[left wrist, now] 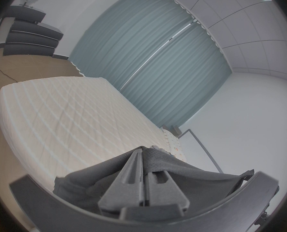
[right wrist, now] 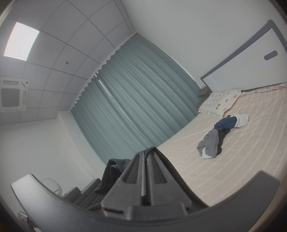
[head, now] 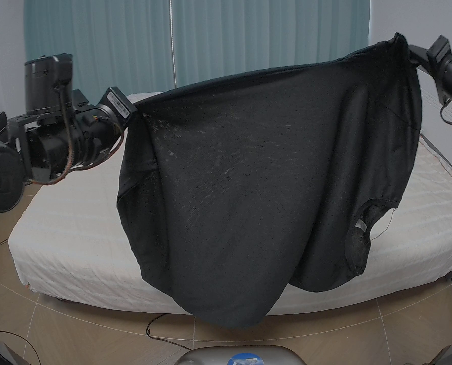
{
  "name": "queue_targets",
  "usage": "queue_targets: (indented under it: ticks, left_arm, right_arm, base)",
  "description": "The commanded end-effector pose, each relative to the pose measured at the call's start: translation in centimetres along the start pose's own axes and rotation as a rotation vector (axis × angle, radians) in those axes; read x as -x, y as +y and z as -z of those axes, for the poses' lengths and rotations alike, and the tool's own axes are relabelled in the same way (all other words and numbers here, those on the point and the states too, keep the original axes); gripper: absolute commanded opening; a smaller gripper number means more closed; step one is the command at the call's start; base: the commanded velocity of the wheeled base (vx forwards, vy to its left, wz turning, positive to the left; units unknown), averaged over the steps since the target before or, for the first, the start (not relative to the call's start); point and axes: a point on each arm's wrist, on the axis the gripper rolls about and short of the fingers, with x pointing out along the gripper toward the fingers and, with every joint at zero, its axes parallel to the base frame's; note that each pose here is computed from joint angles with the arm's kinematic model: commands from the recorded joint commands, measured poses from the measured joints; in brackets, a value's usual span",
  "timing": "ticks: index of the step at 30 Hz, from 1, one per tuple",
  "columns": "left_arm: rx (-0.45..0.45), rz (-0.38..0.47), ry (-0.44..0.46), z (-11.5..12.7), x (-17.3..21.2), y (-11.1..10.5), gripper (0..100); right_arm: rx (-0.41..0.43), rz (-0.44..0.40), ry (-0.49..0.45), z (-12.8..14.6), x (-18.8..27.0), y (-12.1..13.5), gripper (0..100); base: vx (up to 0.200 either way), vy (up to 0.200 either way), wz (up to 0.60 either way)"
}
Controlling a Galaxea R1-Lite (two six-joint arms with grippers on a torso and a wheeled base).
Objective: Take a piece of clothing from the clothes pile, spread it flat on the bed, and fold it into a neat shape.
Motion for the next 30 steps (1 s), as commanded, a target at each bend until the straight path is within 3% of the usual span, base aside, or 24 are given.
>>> queue_targets:
  ticks: [1,8,13,19,22,30]
  left_arm:
    - [0.003,-0.11,0.037,1.6,-6.8,2.4,0]
    - [0.024,-0.139,0.045,3.4,-11.9,3.6,0]
    - [0.079,-0.112,0.015,4.4,-14.5,4.3,0]
    - [0.066,-0.192,0.067,8.3,-18.7,7.8,0]
    - [0.081,-0.221,0.083,10.0,-20.0,9.4,0]
    - [0.118,-0.271,0.091,12.8,-22.0,12.8,0]
  right_arm:
    - [0.024,0.128,0.081,4.2,-6.3,-4.6,0]
    - [0.029,0.104,0.059,8.7,-11.2,-7.4,0]
    - [0.027,0.097,0.065,11.8,-13.3,-9.2,0]
    - [0.033,0.087,0.087,17.1,-15.3,-11.8,0]
    - [0.04,0.065,0.084,19.7,-16.0,-12.6,0]
    - [0.082,0.14,0.072,25.3,-17.8,-16.5,0]
  base:
    - [0.2,0.0,0.0]
    - [0.2,0.0,0.0]
    - [0.2,0.0,0.0]
    - [0.2,0.0,0.0]
    - [0.0,0.0,0.0]
    - [0.0,0.0,0.0]
